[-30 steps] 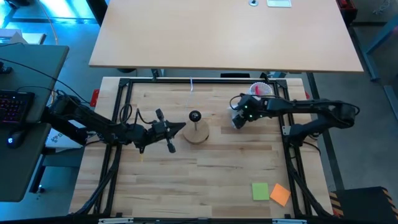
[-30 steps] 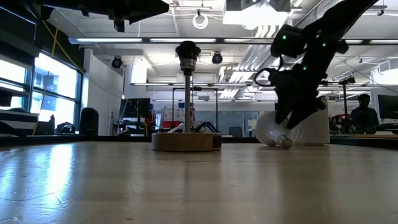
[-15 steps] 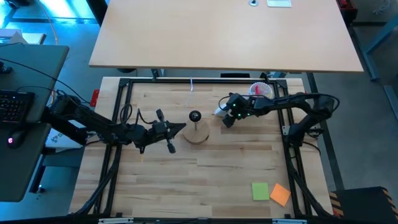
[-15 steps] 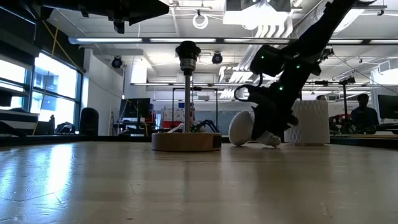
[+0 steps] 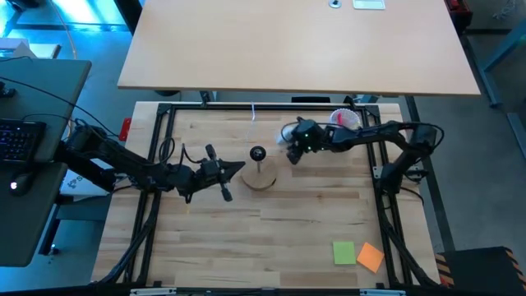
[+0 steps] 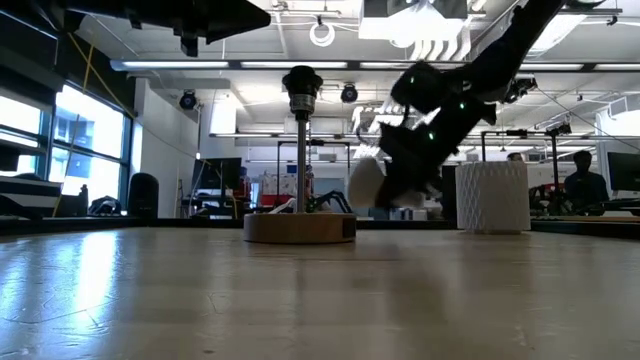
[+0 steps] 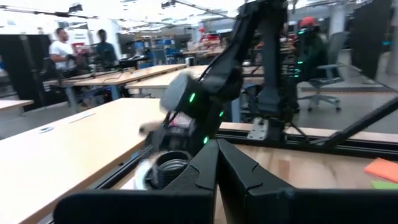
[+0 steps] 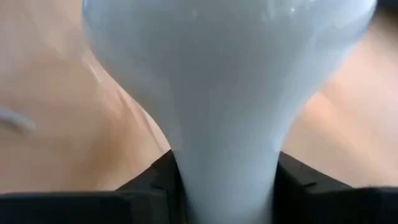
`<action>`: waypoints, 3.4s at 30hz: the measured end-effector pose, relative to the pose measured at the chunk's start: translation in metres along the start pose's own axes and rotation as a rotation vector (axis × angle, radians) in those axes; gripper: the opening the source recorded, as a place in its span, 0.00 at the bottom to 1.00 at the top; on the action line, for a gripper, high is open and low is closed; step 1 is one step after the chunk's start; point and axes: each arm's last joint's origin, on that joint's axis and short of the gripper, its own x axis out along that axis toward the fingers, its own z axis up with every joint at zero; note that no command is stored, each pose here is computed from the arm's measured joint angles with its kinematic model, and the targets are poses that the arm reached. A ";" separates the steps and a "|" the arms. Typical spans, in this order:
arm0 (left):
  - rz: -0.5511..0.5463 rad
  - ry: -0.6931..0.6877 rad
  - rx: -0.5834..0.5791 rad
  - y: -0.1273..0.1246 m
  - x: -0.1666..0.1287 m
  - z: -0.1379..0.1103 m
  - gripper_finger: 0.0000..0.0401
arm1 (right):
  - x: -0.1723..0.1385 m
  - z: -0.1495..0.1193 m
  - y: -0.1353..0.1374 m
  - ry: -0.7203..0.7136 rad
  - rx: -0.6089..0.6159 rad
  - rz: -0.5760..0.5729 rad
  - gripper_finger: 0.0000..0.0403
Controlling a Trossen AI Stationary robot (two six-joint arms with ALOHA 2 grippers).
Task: Screw lightbulb
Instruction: Insert the lightbulb into the brown lamp
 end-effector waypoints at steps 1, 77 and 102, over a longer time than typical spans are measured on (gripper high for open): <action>0.016 0.003 0.000 -0.001 -0.001 0.000 0.00 | -0.005 0.007 0.002 -0.054 -0.018 0.025 0.35; -0.015 0.294 0.181 0.046 0.067 0.126 0.00 | 0.009 0.070 0.114 -0.923 -0.329 0.755 0.32; -0.040 0.319 0.157 0.049 0.068 0.123 0.00 | -0.013 0.079 0.114 -0.799 -0.433 0.710 0.47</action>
